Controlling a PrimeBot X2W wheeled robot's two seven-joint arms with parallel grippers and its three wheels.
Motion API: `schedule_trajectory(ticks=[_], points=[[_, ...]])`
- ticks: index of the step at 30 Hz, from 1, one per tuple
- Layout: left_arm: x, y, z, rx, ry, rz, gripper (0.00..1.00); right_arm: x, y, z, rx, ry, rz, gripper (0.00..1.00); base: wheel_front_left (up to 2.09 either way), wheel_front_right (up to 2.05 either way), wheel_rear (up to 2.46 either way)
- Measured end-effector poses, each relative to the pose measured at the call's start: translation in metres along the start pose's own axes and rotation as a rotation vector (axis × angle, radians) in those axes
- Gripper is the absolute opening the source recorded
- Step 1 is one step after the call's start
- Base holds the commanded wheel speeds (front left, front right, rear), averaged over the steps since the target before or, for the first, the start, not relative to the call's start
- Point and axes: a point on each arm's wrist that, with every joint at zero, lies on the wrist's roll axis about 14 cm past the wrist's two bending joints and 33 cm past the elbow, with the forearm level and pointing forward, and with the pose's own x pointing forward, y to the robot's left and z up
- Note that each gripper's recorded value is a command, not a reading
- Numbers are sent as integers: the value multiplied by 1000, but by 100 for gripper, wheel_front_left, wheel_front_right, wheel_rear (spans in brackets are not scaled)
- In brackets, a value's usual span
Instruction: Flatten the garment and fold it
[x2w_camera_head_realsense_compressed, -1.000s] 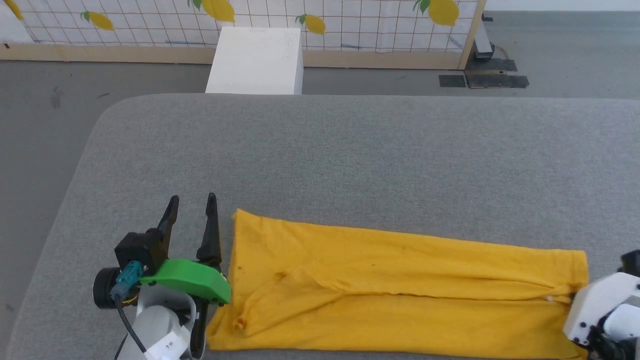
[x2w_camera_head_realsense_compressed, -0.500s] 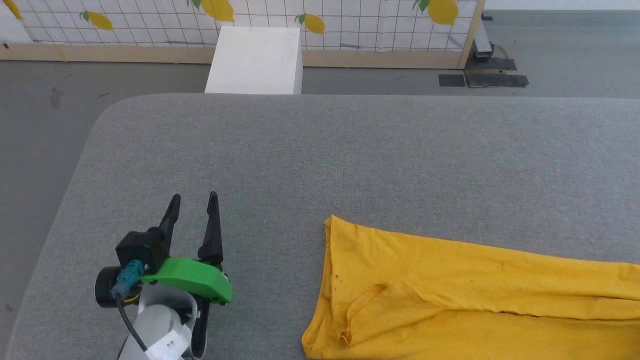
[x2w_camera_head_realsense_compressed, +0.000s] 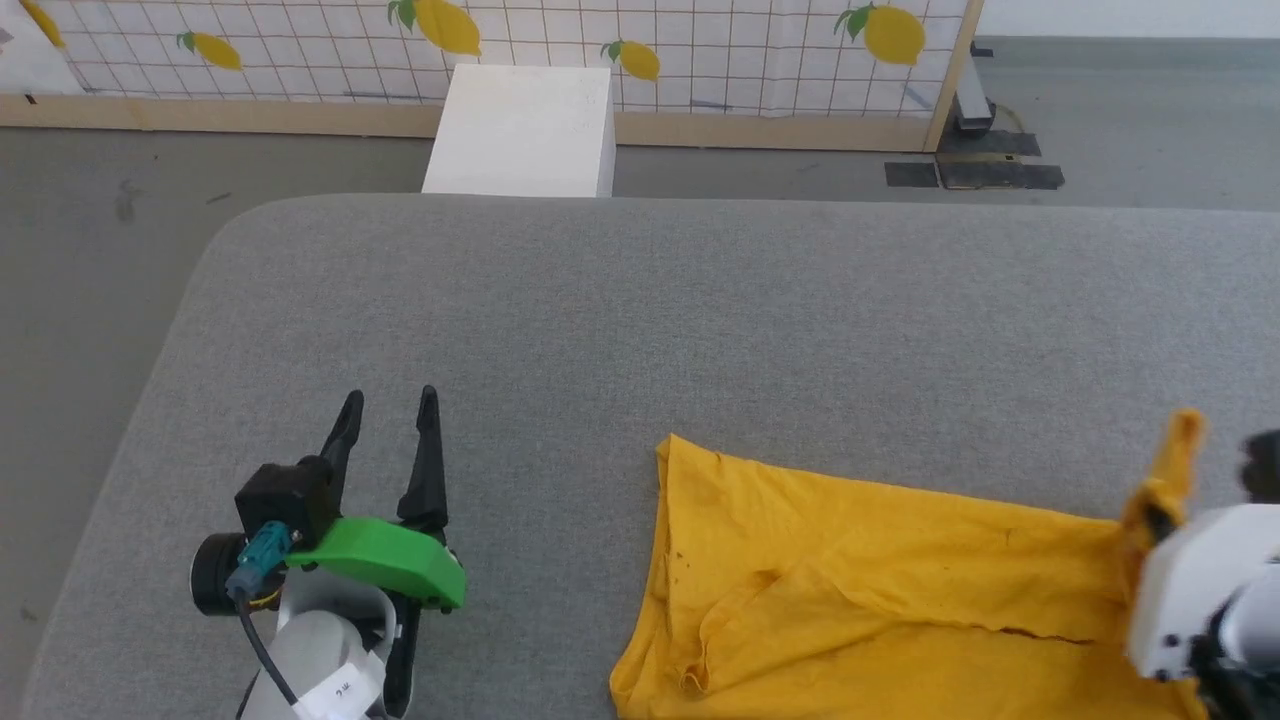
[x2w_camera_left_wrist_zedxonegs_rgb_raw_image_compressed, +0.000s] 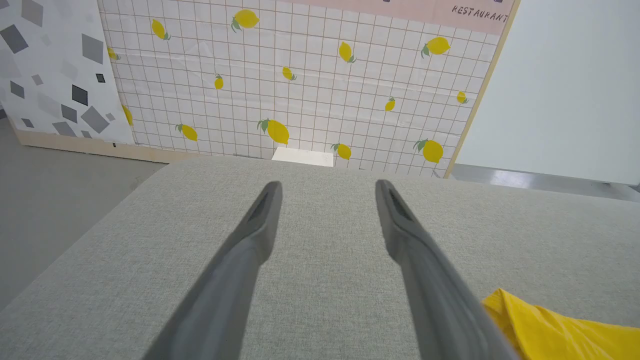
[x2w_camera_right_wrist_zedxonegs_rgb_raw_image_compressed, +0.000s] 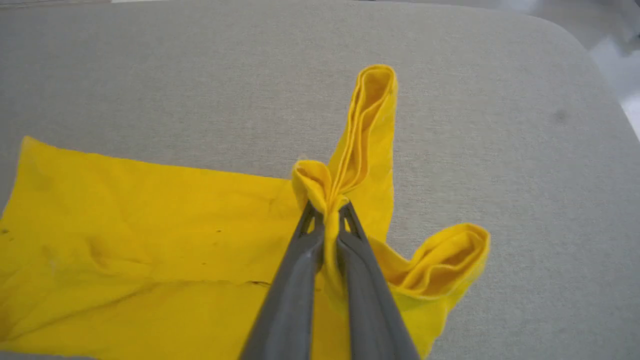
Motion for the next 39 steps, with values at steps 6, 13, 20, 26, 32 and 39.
schedule_trajectory(ticks=[6,13,20,26,32,39], points=[[0,1,-4,-8,9,3,100,-21,104,20,-145,-60,296,0,0,0,0],[0,6,-4,-10,10,14,100,-7,188,12,-264,-54,518,0,0,0,0],[0,14,-7,-8,19,37,100,15,237,-30,-335,77,656,0,0,0,0],[-1,20,-11,-7,30,53,100,29,250,-62,-339,204,706,0,0,0,0],[0,18,-10,-5,27,47,100,25,261,-59,-269,188,762,100,0,0,0],[1,11,-2,-10,5,30,100,-8,267,42,-14,-251,853,100,0,0,0]])
